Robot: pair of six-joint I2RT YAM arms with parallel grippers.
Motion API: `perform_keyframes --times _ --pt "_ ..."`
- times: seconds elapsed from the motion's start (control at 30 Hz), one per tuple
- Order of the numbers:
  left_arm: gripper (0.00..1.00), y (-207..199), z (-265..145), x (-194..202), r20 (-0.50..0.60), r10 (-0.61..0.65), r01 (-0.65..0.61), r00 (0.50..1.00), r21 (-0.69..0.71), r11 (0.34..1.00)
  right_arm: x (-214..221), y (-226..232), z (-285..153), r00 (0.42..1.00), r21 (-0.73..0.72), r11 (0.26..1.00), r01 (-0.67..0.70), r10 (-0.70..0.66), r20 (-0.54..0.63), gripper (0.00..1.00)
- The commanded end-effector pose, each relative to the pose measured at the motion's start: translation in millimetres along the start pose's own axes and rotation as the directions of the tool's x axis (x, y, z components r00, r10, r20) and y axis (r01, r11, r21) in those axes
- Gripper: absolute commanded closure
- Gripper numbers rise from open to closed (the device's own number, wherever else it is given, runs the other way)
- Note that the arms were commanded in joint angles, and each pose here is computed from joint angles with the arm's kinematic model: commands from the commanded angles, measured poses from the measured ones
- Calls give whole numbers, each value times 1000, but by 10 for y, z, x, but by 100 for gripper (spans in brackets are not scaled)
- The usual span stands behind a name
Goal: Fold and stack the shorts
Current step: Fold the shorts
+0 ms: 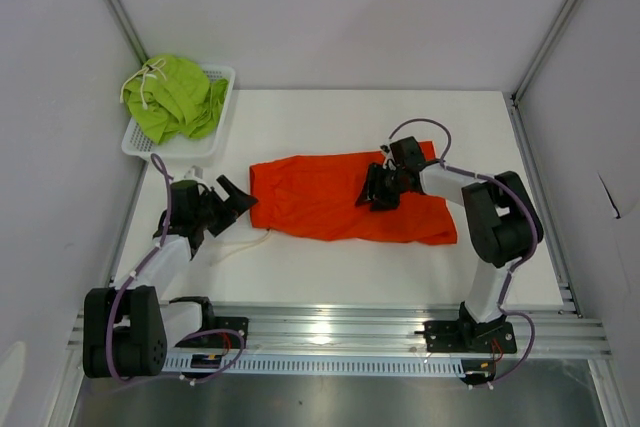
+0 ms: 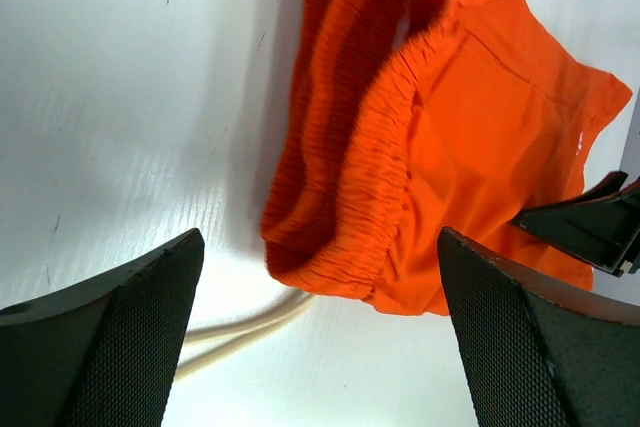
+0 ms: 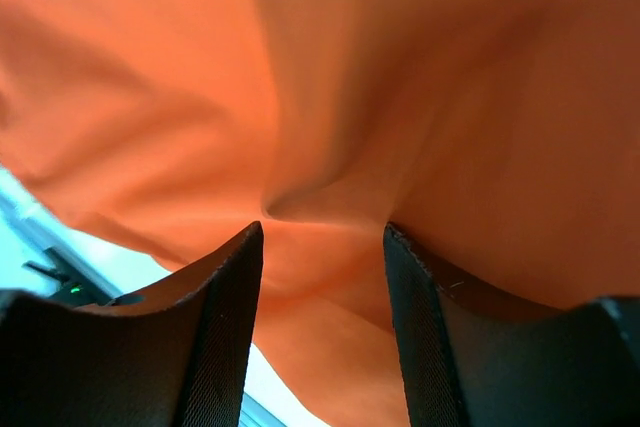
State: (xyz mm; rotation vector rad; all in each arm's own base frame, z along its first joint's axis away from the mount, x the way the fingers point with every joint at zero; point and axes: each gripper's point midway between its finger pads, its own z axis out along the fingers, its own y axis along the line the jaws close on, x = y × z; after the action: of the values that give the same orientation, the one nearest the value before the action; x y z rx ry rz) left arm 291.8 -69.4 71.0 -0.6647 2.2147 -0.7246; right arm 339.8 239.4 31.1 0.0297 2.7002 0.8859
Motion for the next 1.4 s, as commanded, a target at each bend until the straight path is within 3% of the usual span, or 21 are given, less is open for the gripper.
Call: perform_keyframes --times 0.0,0.07,0.2,0.33,0.47,0.53,0.7,0.73,0.9,1.1,1.23,1.27,1.33,1.37 --pt "1 -64 -8 -61 22 17 -18 1000 37 999 298 -544 -240 998 247 969 -18 32 -52 45" --pt "1 -70 -4 -46 16 15 -16 1000 42 999 341 -834 -414 997 363 930 -56 69 -23 44" --pt "1 -97 -12 -12 3 17 -17 1000 64 998 392 -1224 -745 985 424 889 -174 163 64 43" --pt "1 -162 -16 50 -11 42 -40 999 118 992 340 -1330 -1029 982 496 849 -181 125 145 42" --pt "1 -303 -27 135 -42 78 -69 996 176 982 119 -941 -1201 972 431 893 -133 33 231 38" --pt "1 -379 -46 133 -33 96 -87 995 202 976 6 -531 -1300 960 377 926 -37 -71 270 35" --pt "1 -514 -72 220 -37 136 -123 990 244 962 -30 295 -1367 891 313 926 213 -315 328 28" --pt "1 -505 -69 232 -40 135 -121 990 242 963 62 541 -1299 867 284 912 295 -381 322 27" --pt "1 -432 -44 300 -63 116 -99 991 225 969 344 795 -1008 768 335 791 512 -596 234 25" --pt "1 -470 -66 323 -79 101 -79 992 243 967 616 967 -786 502 534 489 690 -854 133 26" --pt "1 -490 -95 319 -88 99 -73 991 253 965 657 1124 -711 368 580 368 727 -922 124 23" --pt "1 -492 -105 318 -90 96 -70 991 255 964 675 1143 -698 346 580 347 737 -931 118 20" --pt "1 -482 -118 315 -87 93 -68 992 255 964 729 1172 -668 313 592 300 748 -946 83 1" --pt "1 -490 -127 307 -84 93 -69 992 260 963 755 1181 -638 298 583 277 764 -952 61 0"
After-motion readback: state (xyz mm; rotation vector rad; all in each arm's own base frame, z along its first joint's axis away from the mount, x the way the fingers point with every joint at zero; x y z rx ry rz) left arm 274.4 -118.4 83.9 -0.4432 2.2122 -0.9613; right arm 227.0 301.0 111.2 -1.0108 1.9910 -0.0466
